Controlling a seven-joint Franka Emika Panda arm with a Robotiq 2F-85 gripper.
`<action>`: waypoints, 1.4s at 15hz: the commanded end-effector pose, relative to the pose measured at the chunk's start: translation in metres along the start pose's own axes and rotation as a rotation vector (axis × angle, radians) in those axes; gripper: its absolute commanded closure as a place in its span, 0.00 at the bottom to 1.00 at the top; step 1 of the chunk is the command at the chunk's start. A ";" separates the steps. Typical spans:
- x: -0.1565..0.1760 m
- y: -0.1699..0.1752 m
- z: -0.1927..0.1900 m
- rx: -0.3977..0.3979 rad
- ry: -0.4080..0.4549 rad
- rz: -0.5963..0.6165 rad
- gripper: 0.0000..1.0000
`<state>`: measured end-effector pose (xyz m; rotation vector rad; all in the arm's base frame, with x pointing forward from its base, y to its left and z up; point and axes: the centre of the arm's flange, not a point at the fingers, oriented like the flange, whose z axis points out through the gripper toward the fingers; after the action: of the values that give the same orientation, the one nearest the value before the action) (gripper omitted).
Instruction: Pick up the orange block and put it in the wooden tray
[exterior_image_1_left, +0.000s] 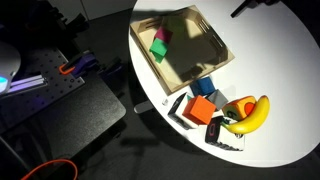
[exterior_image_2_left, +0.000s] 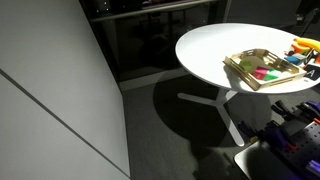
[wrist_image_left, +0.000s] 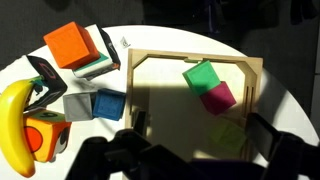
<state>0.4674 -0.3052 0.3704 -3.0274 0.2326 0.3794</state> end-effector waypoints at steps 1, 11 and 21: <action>0.024 0.026 0.003 0.007 -0.028 0.009 0.00; 0.047 0.066 0.076 0.015 -0.066 0.091 0.00; 0.044 0.100 0.125 -0.034 -0.076 0.152 0.00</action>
<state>0.4625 -0.3861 0.2339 -3.0053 0.4176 0.5262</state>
